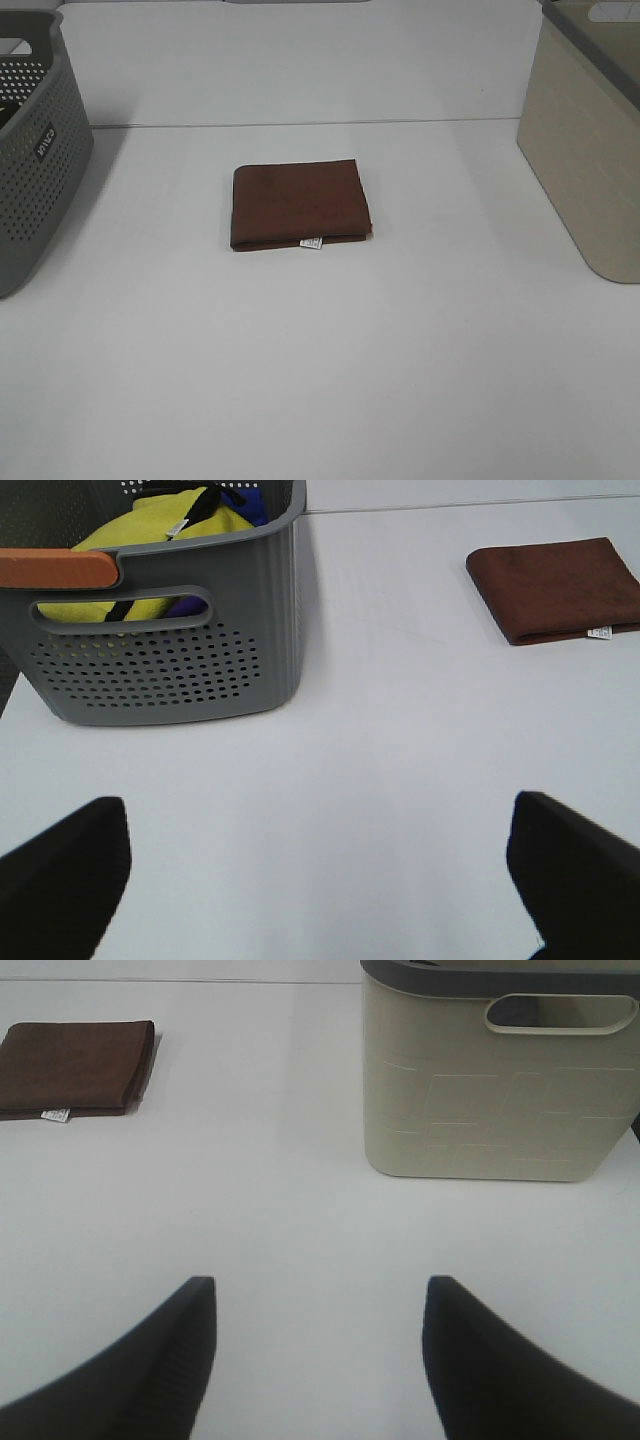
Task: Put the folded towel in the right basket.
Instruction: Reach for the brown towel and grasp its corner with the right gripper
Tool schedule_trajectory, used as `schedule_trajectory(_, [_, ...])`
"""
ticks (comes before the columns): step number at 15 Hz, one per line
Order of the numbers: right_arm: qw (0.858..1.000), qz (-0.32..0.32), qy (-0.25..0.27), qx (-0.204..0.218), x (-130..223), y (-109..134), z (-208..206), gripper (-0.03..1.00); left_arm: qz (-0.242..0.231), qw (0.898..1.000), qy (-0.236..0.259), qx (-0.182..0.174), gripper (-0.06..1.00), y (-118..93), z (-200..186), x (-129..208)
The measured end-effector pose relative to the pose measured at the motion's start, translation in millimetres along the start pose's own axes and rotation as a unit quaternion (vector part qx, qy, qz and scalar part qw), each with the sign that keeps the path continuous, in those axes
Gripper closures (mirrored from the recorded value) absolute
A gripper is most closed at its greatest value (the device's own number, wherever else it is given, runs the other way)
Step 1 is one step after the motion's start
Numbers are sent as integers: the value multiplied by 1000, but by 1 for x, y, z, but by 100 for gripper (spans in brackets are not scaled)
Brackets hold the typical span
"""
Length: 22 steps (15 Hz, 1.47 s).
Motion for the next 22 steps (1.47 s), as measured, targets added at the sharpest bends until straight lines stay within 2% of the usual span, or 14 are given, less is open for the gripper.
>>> schedule_trajectory(22, [1000, 0, 0, 0, 0, 0, 0, 38, 0, 1000, 0, 0, -2, 0, 0, 0])
Point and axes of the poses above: a point on each arm's last joint axis where the gripper is mounted, z pointing out along that axis toward the gripper, y along the wrist's bending axis when the last joint is at zero, x = y × z, the point moved 3 cm from there along z, pointing out along that axis toward the gripper, and after that the axes turned 3 degrees about z, right-handed, at the moved point
